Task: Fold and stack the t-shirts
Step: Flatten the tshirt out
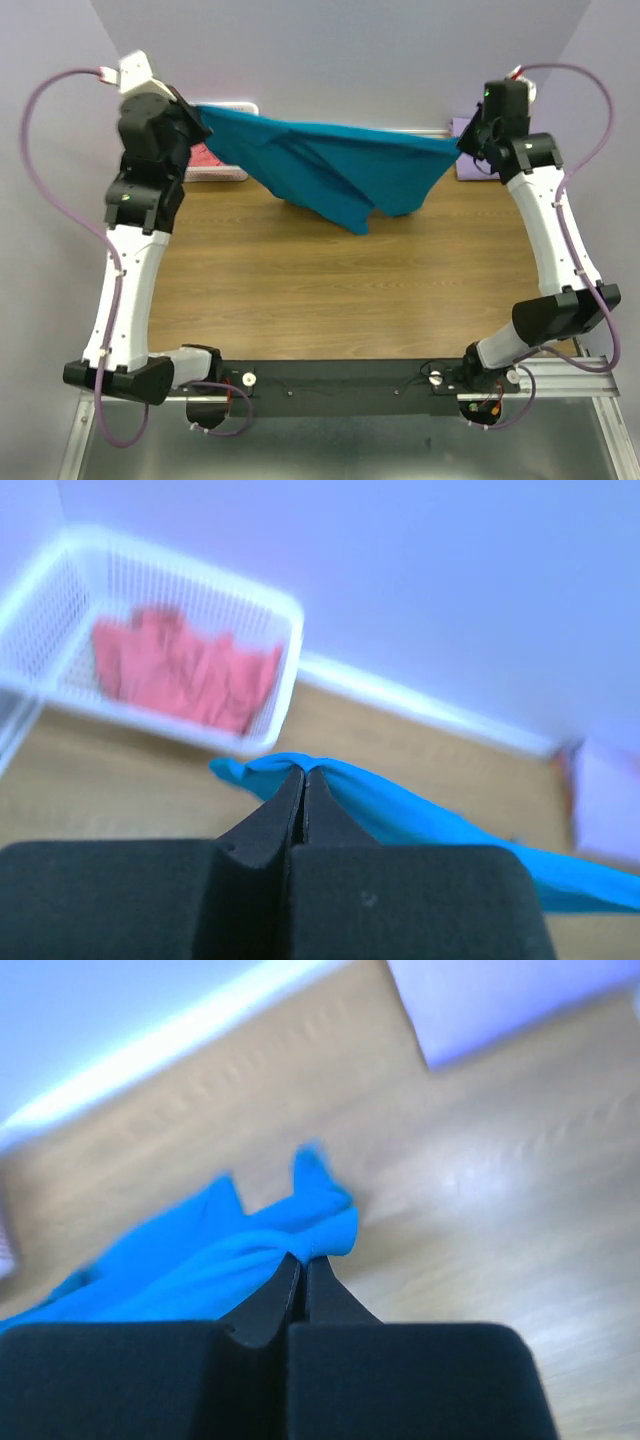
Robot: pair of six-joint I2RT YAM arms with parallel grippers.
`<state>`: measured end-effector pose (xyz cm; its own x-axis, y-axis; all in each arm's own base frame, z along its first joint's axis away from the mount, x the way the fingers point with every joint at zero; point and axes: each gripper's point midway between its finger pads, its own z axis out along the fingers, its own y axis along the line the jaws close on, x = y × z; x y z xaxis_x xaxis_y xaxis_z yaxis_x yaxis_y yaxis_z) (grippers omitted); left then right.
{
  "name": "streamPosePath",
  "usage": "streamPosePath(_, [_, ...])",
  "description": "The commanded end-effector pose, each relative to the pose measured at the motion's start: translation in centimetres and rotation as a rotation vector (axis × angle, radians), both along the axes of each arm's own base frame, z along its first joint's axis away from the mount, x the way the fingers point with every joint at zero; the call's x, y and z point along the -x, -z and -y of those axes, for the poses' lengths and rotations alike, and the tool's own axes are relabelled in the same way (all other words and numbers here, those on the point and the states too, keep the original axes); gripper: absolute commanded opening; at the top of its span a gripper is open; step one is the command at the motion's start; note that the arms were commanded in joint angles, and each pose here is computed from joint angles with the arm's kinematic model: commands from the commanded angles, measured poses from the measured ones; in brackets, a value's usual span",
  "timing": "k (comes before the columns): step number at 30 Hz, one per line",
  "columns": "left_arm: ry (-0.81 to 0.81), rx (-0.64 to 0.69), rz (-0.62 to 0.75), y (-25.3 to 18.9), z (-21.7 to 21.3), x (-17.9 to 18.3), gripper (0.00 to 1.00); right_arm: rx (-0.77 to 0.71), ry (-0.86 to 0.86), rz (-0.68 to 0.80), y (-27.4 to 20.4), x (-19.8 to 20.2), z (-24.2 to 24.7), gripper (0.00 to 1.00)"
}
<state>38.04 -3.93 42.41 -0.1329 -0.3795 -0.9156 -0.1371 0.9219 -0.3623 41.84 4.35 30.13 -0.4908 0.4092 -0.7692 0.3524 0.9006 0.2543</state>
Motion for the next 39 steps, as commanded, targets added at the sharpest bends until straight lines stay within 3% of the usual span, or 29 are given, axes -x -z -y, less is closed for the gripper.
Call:
streamPosePath(1, [-0.122, 0.045, 0.306, -11.8, -3.1, 3.7, 0.00, 0.124, 0.010, 0.147, -8.1, 1.0, 2.5, 0.01])
streamPosePath(5, [-0.145, 0.091, 0.555, -18.6, -4.5, 10.4, 0.00, 0.162, -0.010, 0.254, -12.5, 3.9, 3.2, 0.01])
streamPosePath(6, [-0.148, 0.100, 0.631, -20.3, -5.1, 13.8, 0.00, 0.184, -0.023, 0.302, -14.3, 5.6, 3.6, 0.01])
streamPosePath(9, [-0.135, 0.088, 0.762, -22.6, -5.7, 19.2, 0.00, 0.229, -0.057, 0.378, -16.6, 9.1, 4.1, 0.01])
streamPosePath(15, [-0.130, 0.034, 0.861, -23.3, -6.7, 26.4, 0.00, 0.246, -0.118, 0.504, -18.7, 14.9, 4.3, 0.04])
streamPosePath(20, [-0.127, -0.039, 0.877, -23.9, -6.8, 28.3, 0.00, 0.235, -0.150, 0.553, -19.3, 17.3, 4.0, 0.07])
streamPosePath(25, [-0.012, -0.141, 0.747, -21.6, -4.0, 21.5, 0.00, 0.243, -0.188, 0.483, -17.0, 15.4, 3.3, 0.07])
streamPosePath(29, [0.121, -0.220, 0.541, -14.8, -0.8, 12.2, 0.00, 0.289, -0.201, 0.295, -10.4, 11.8, 3.4, 0.07])
streamPosePath(30, [0.154, -0.232, 0.418, -9.8, 0.1, 8.1, 0.00, 0.296, -0.196, 0.244, -8.4, 10.3, 3.3, 0.07])
streamPosePath(32, [0.193, -0.238, 0.355, -5.7, 1.2, 4.4, 0.00, 0.314, -0.185, 0.115, -2.7, 8.6, 3.6, 0.07])
streamPosePath(33, [0.221, -0.251, 0.225, 0.5, 1.9, 1.1, 0.00, 0.324, -0.162, 0.077, -0.4, 7.0, 3.8, 0.07])
streamPosePath(36, [0.258, -0.263, 0.051, 10.5, 2.8, -4.3, 0.00, 0.357, -0.135, -0.005, 5.1, 4.5, 4.2, 0.05])
streamPosePath(39, [0.346, -0.254, -0.086, 17.7, 4.7, -8.3, 0.00, 0.390, -0.113, -0.073, 10.0, 1.3, 4.4, 0.01])
